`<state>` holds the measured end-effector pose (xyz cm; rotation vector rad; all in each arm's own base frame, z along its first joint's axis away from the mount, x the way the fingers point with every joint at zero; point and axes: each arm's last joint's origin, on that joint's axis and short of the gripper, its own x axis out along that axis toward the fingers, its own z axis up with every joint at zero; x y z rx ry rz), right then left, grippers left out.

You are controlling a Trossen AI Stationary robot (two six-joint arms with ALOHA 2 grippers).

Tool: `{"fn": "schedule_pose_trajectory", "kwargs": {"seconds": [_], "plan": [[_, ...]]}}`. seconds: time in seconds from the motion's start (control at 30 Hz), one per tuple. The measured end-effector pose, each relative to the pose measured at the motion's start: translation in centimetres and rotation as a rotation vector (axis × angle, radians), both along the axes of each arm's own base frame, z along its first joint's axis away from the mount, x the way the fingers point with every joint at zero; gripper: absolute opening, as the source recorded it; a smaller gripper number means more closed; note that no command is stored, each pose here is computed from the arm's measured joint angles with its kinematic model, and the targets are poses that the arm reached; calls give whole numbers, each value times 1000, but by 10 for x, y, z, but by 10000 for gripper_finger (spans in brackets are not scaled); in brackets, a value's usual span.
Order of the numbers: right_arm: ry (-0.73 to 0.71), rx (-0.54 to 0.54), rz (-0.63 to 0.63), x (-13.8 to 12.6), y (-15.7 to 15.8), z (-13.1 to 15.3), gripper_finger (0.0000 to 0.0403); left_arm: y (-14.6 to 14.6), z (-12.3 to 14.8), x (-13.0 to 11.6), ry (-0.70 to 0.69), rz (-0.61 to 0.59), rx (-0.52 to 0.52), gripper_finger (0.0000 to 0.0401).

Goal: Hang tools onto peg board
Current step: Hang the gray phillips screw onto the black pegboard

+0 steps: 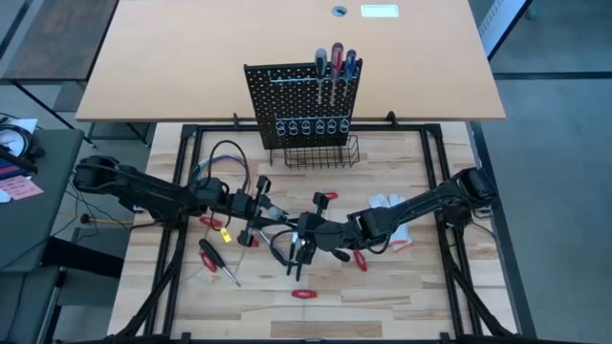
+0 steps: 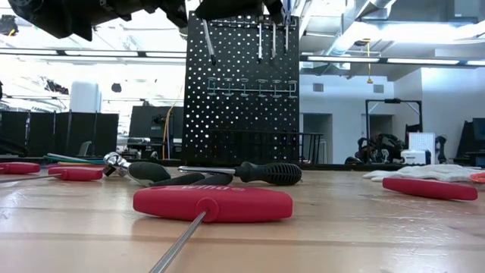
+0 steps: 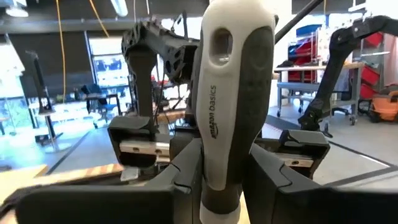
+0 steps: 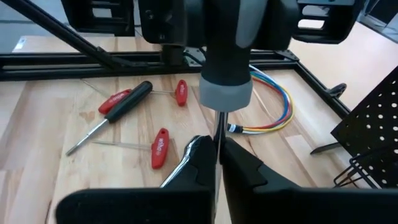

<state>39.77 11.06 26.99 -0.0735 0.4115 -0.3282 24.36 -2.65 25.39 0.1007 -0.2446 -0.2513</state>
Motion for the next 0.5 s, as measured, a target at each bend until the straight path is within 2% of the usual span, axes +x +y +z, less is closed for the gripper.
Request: {"fn": "schedule_pose_trajectory", "kwargs": {"seconds": [0.1, 0.33, 0.4, 0.5], "plan": [[34, -15, 6, -2, 0, -3, 55, 1, 2, -3, 22, 8, -9, 68], [111, -8, -10, 0, -7, -16, 176, 4, 23, -27, 1, 46, -22, 68], [120, -27, -5, 6, -9, -24, 198, 4, 28, -34, 2, 62, -25, 68], [76, -58, 25, 20, -10, -35, 207, 5, 32, -41, -4, 74, -20, 68]]}}
